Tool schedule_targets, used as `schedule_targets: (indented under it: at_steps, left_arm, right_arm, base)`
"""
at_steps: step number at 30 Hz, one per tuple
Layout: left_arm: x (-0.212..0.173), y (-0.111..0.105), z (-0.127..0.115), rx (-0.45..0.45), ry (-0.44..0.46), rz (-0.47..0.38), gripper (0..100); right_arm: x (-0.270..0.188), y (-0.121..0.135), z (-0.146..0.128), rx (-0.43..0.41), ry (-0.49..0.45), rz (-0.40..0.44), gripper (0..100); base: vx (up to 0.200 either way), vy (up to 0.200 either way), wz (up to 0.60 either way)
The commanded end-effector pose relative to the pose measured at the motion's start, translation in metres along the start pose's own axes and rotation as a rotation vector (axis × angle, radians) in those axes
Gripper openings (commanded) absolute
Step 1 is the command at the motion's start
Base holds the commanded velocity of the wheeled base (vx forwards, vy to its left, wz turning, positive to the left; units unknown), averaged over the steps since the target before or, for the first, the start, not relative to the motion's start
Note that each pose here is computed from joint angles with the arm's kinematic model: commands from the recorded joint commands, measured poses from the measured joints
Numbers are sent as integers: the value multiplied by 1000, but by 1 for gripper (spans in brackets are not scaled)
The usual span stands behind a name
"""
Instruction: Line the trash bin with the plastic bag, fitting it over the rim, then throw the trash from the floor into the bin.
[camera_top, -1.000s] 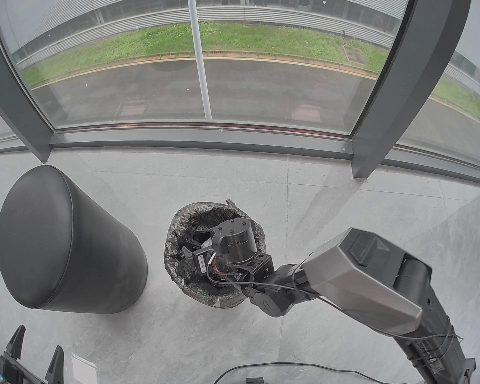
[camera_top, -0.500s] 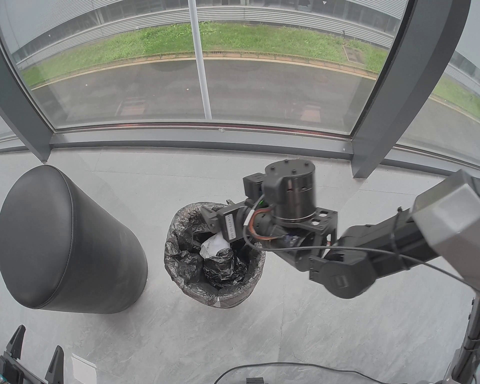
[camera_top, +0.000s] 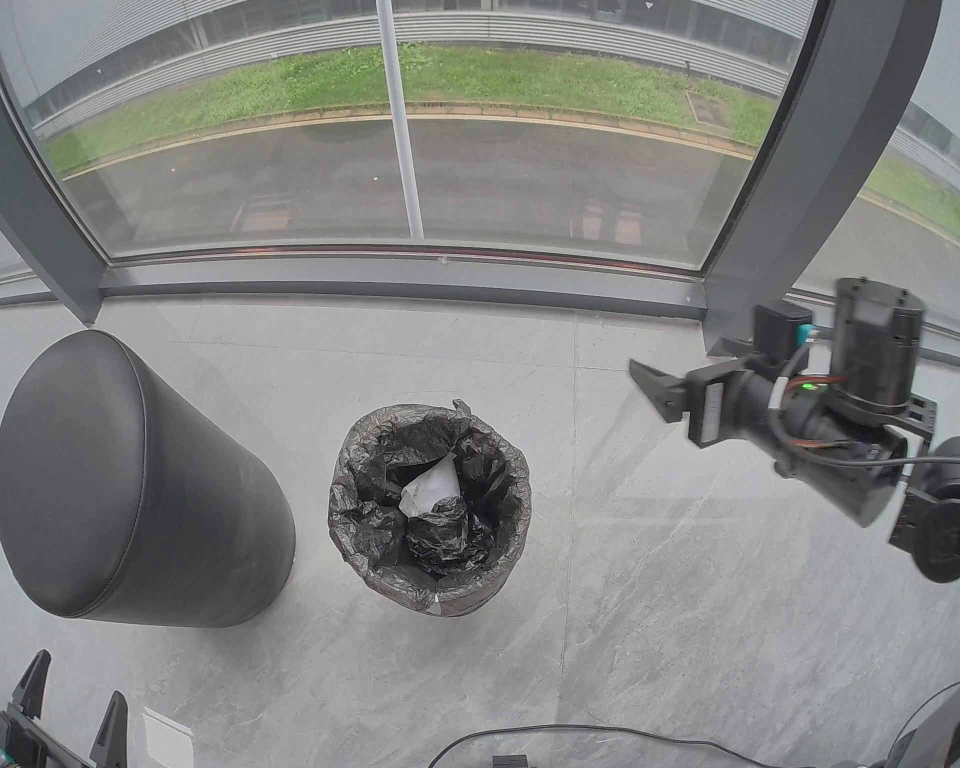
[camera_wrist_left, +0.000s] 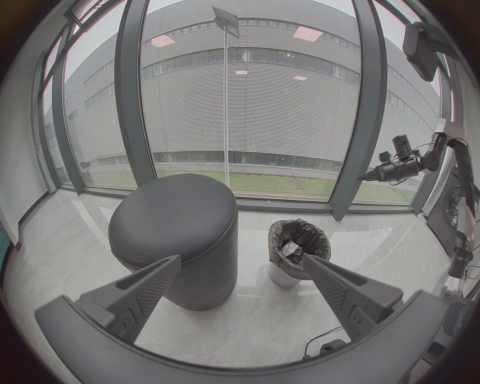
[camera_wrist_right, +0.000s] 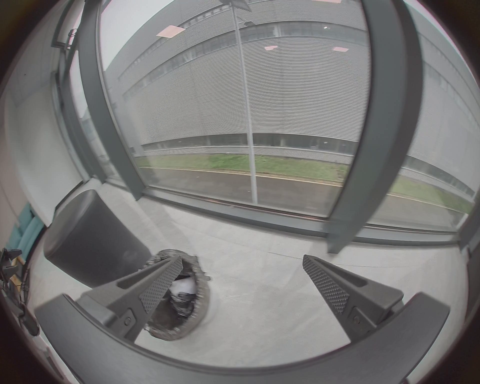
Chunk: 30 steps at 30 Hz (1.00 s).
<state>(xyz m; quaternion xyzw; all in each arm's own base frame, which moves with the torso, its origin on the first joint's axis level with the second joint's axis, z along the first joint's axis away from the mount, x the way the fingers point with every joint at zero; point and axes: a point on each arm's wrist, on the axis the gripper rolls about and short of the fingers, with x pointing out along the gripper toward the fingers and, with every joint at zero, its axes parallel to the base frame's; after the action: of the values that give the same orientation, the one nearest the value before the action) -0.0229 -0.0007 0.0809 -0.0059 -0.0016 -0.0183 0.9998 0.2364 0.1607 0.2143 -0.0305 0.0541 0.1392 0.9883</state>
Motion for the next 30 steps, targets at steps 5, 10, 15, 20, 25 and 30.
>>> schedule_targets:
  at_steps: [5, 10, 15, 20, 25, 30]
  left_arm:
    - [0, 0, -5, 0, 3, 0, 100]
    - [0, 0, -5, 0, 2, 0, 100]
    - [0, 0, -5, 0, 2, 0, 100]
    - [0, 0, -5, 0, 2, 0, 100]
    - [0, 0, -5, 0, 2, 0, 100]
    - [0, 0, -5, 0, 2, 0, 100]
  right_arm:
    - [-139, -87, -19, 18, -129, -281, 100]
    - [-196, -91, -48, -50, -185, -318, 100]
    - [-245, -95, -72, -73, -175, -400, 100]
    - [-289, -92, -79, -64, -182, -493, 100]
    - [-310, -88, -89, -58, -210, -503, 100]
    - [-312, -85, -95, -26, -211, -565, 100]
  base:
    - [0, 0, 0]
    - [0, 0, 0]
    - [0, 0, 0]
    - [0, 0, 0]
    - [0, 0, 0]
    - [0, 0, 0]
